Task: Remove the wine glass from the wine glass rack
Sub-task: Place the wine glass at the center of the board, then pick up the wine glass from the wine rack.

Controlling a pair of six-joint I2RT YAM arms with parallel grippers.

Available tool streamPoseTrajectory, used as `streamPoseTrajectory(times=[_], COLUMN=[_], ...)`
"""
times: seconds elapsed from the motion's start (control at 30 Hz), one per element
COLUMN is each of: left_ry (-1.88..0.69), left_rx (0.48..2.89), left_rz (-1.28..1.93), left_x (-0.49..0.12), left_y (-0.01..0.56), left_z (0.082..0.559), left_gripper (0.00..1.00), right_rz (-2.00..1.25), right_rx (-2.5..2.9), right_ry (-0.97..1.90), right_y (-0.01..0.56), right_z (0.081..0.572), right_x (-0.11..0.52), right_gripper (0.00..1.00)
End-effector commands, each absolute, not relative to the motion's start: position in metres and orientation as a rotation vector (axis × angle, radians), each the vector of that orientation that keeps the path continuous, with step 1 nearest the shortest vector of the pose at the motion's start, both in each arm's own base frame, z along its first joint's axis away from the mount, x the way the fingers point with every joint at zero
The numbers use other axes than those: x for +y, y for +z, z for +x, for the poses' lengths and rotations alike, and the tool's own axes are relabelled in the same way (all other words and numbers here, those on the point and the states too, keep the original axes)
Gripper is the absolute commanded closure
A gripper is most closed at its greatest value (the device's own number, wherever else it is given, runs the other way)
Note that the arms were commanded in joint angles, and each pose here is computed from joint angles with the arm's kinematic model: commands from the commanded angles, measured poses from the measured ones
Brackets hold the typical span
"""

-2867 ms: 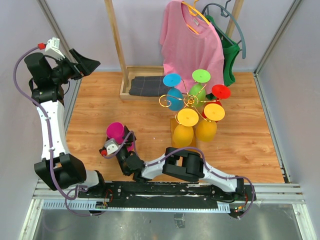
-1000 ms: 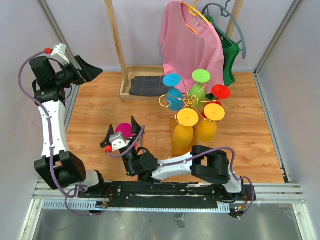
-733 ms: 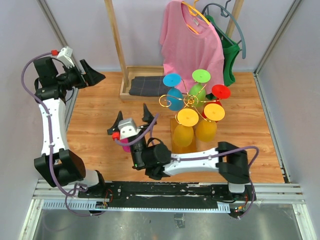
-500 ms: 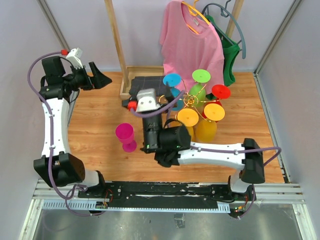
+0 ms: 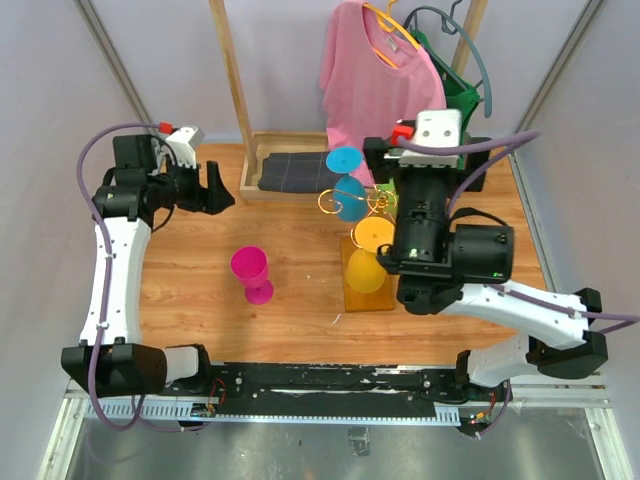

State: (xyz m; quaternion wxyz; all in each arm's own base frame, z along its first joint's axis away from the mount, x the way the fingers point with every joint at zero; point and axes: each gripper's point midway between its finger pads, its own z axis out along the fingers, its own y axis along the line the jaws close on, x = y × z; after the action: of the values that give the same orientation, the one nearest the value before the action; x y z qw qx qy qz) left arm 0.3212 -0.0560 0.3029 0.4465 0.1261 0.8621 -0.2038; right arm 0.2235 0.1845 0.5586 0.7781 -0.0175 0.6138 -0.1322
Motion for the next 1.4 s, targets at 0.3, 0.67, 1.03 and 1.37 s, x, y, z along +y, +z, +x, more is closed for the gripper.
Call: streamPoseTrajectory(times=[0.3,0.67,1.03,1.37], left_ry=[-0.634,-0.719,-0.761,-0.816], left_rx=[2.087,1.953,1.831,1.680], left_rz=[0.382,0.426,0.442,0.434], left_x=[-0.112,-0.169,-0.177,-0.186], left_y=[0.353,0.393,0.429,0.453], left_z=[0.337,0.357,0.354,0.356], left_gripper=[0.16,0.13,0.09,0.01], right_rz=[0.140,0.107,-0.255,-0.430], right_rx=[1.512,1.508,1.240,1.230], right_ry=[-0.332,-0.293,0.456,0.355], right_y=[0.541,0.546,0.617,0.623], right_z=[0.227,0.223,0.228,0.340], right_x=[0.075,0.078,0.243,0.264], right_gripper=[0.01,0.01,0.01,0.02])
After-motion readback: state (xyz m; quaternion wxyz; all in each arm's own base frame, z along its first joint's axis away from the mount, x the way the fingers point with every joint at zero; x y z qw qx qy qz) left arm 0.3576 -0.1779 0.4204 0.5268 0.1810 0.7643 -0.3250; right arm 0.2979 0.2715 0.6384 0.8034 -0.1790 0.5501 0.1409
